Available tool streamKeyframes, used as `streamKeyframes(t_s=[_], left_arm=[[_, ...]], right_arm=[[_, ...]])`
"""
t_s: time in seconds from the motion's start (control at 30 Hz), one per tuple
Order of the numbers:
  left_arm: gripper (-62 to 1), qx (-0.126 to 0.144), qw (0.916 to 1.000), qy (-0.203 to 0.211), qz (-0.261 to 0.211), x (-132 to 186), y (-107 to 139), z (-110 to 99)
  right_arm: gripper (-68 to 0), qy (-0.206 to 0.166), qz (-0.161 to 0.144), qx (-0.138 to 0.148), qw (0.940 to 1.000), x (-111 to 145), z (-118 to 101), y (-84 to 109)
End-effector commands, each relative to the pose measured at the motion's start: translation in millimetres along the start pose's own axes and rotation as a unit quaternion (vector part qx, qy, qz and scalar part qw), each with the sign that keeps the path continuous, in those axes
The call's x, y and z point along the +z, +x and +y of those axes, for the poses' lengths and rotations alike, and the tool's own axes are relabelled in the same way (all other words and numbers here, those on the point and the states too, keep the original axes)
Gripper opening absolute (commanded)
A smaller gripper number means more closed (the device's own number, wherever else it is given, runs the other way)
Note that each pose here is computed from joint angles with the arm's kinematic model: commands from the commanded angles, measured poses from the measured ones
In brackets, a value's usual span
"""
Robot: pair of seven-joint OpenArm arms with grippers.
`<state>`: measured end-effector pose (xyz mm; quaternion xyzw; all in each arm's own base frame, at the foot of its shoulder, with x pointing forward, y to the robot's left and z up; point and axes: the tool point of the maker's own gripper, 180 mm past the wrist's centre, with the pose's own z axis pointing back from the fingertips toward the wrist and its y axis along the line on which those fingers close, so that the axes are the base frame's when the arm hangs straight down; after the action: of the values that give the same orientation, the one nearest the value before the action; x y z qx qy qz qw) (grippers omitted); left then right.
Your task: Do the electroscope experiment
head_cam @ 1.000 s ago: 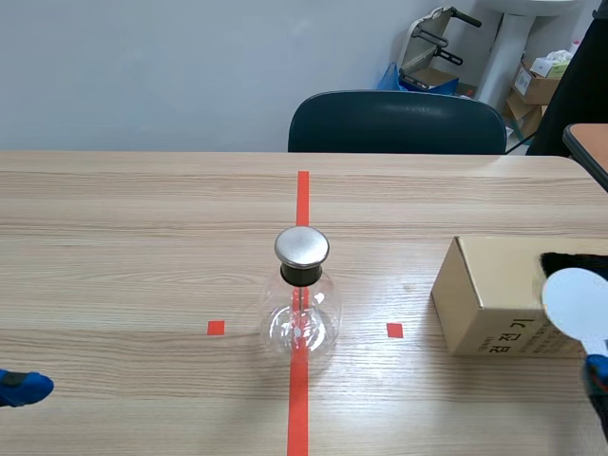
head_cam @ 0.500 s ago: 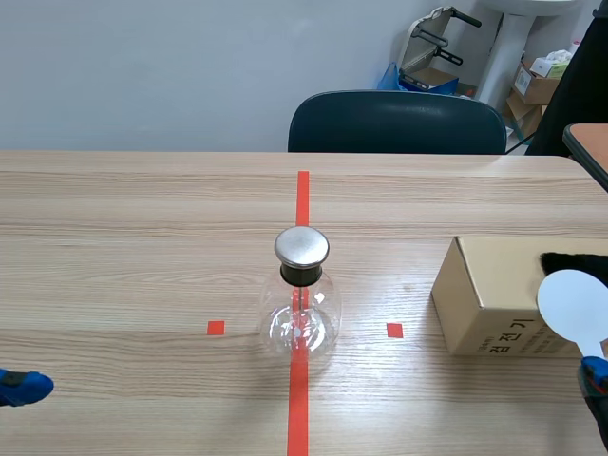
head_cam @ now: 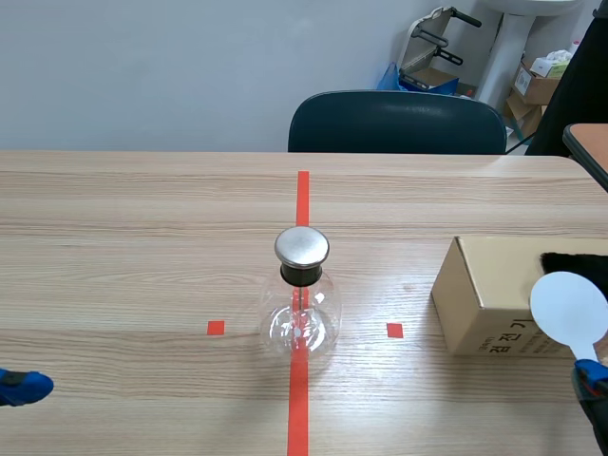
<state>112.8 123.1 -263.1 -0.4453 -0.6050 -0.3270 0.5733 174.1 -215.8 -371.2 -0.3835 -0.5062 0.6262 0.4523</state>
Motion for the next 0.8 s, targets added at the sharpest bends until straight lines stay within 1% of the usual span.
streamKeyframes(t_s=[0.0, 0.03, 0.1, 0.13, 0.17, 0.2, 0.23, 0.3, 0.33, 0.37, 0.4, 0.43, 0.47, 0.5, 0.53, 0.6, 0.63, 0.67, 0.7, 0.73, 0.77], left_arm=[[-19.7, -0.001, 0.9999, 0.001, -0.013, -2, 5, 1], [-19.7, 0.0, 0.9999, 0.001, -0.013, -2, 5, 1], [-19.7, 0.0, 0.9999, 0.001, -0.013, -2, 5, 1], [-19.7, 0.0, 0.9999, 0.001, -0.013, -2, 5, 1], [-19.7, 0.0, 0.9999, 0.001, -0.013, -2, 5, 1], [-19.7, 0.0, 0.9999, 0.001, -0.013, -2, 5, 1], [-19.7, 0.0, 0.9999, 0.001, -0.013, -2, 5, 1], [-19.7, 0.0, 0.9999, 0.001, -0.013, -2, 5, 1], [-19.7, -0.001, 0.9999, 0.001, -0.012, -1, 4, 1], [-19.7, -0.001, 0.9999, 0.001, -0.013, -1, 5, 1], [-19.7, -0.001, 0.9999, 0.001, -0.012, -1, 4, 1], [-19.7, -0.001, 0.9999, 0.001, -0.013, -1, 5, 1], [-19.7, -0.001, 0.9999, 0.001, -0.012, -1, 4, 1], [-19.7, -0.001, 0.9999, 0.001, -0.013, -2, 5, 1], [-19.7, -0.001, 0.9999, 0.001, -0.013, -2, 5, 1], [-19.7, -0.001, 0.9999, 0.001, -0.013, -2, 5, 1], [-19.7, -0.001, 0.9999, 0.001, -0.013, -2, 5, 1], [-19.7, -0.001, 0.9999, 0.001, -0.012, -2, 5, 1], [-19.7, -0.001, 0.9999, 0.001, -0.012, -2, 5, 1], [-19.7, -0.001, 0.9999, 0.001, -0.013, -2, 5, 1], [-19.7, -0.001, 0.9999, 0.001, -0.013, -2, 5, 1]], right_arm=[[-65.5, -0.003, 0.045, 0.005, 0.999, 3, -4, -21.2], [-65.6, -0.004, 0.075, 0.005, 0.9972, 4, -4, -31.9], [-65.6, -0.004, 0.133, 0.005, 0.9911, 8, -5, -52.8], [-65.6, -0.004, 0.152, 0.005, 0.9883, 10, -5, -59.6], [-65.6, -0.004, 0.159, 0.005, 0.9872, 11, -5, -62.2], [-65.6, -0.004, 0.155, 0.006, 0.9878, 11, -5, -61.1], [-65.6, -0.003, 0.137, 0.006, 0.9906, 9, -5, -54.7], [-65.6, -0.004, 0.073, 0.007, 0.9973, 3, -5, -32.5], [-65.6, -0.003, 0.041, 0.008, 0.9991, 1, -5, -21.0], [-65.6, -0.003, 0.018, 0.009, 0.9998, 0, -5, -12.6], [-65.6, -0.002, 0.007, 0.009, 0.9999, 0, -5, -8.6], [-65.6, -0.002, 0.007, 0.009, 0.9999, 0, -4, -8.6], [-65.6, -0.003, 0.019, 0.009, 0.9998, 1, -5, -13.1], [-65.6, -0.003, 0.042, 0.009, 0.9991, 1, -5, -21.0], [-65.6, -0.004, 0.071, 0.008, 0.9974, 2, -5, -31.7], [-65.5, -0.005, 0.129, 0.008, 0.9916, 6, -6, -52.5], [-65.5, -0.005, 0.15, 0.008, 0.9887, 8, -6, -59.8], [-65.6, -0.005, 0.16, 0.008, 0.9871, 10, -6, -63.5], [-65.5, -0.005, 0.16, 0.009, 0.9871, 10, -6, -63.4], [-65.6, -0.003, 0.146, 0.011, 0.9892, 8, -5, -58.7], [-65.6, -0.001, 0.123, 0.012, 0.9924, 6, -4, -50.1]])
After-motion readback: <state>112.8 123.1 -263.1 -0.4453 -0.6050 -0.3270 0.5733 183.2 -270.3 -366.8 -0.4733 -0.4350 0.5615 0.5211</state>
